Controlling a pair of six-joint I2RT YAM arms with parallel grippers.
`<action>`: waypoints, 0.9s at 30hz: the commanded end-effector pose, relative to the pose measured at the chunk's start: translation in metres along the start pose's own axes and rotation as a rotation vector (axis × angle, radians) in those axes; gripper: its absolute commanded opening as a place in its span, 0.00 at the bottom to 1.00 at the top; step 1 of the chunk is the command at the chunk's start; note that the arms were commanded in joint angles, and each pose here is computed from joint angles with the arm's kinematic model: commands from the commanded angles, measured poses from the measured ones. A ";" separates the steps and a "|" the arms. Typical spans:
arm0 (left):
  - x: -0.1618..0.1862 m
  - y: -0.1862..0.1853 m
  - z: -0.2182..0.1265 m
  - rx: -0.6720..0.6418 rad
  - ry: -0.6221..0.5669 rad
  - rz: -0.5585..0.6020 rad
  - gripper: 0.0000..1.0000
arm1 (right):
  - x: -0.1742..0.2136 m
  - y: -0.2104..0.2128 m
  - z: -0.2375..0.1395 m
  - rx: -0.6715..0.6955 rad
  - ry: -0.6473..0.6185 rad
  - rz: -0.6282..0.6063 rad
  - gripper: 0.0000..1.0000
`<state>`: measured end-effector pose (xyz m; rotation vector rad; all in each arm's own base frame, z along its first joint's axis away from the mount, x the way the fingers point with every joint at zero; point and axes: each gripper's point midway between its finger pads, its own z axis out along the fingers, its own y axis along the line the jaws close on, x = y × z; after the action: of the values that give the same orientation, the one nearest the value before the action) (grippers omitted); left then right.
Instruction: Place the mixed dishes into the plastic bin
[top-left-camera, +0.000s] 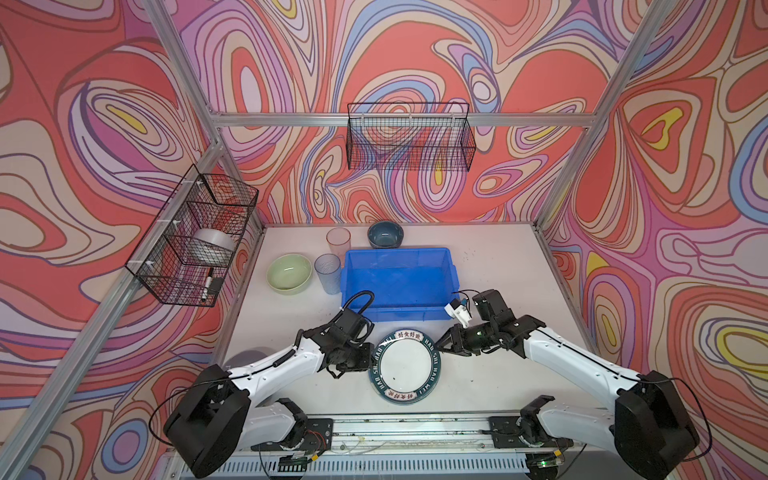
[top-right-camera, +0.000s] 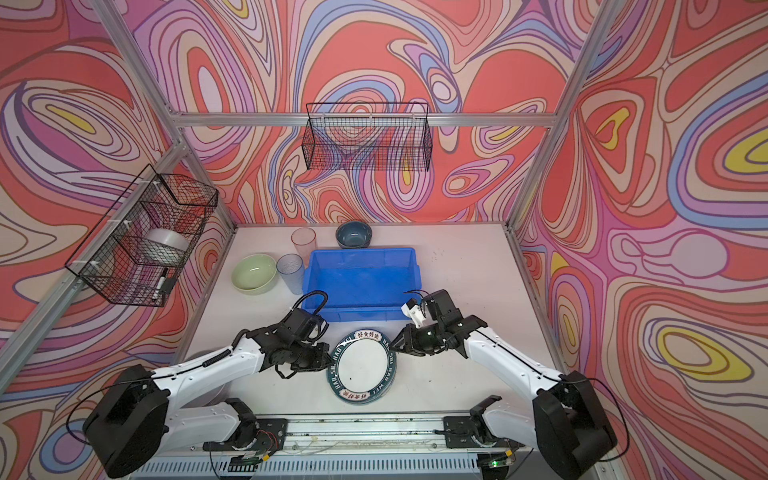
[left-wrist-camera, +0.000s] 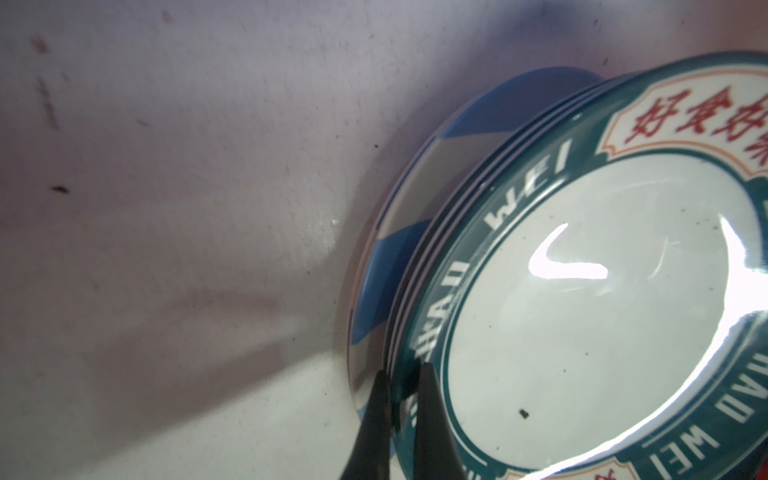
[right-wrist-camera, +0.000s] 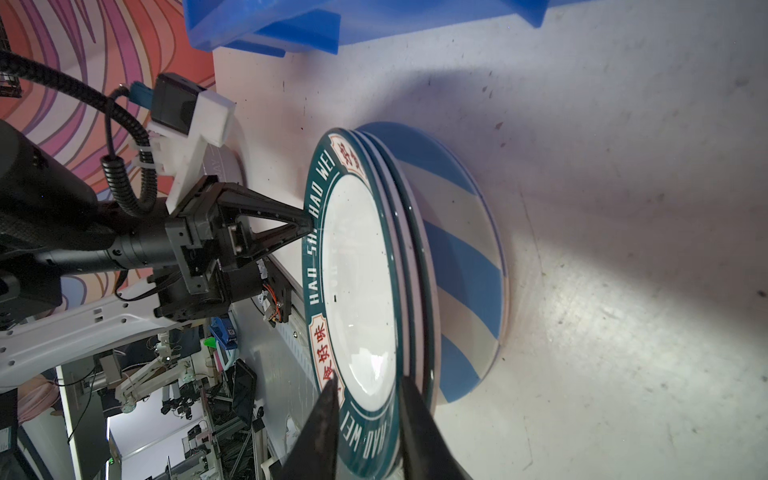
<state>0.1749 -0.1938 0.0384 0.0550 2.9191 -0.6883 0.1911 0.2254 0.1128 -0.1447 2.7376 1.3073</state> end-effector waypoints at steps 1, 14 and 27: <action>0.021 0.026 0.007 -0.102 0.072 -0.018 0.00 | 0.004 0.001 -0.001 0.000 0.005 -0.014 0.27; 0.020 0.025 0.008 -0.102 0.074 -0.018 0.00 | 0.006 0.002 0.000 -0.018 0.009 -0.009 0.27; 0.020 0.025 0.010 -0.105 0.083 -0.019 0.00 | 0.004 -0.005 0.004 0.002 0.006 0.002 0.26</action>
<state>0.1768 -0.1951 0.0385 0.0554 2.9181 -0.6879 0.1878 0.2278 0.1112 -0.1474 2.7254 1.3509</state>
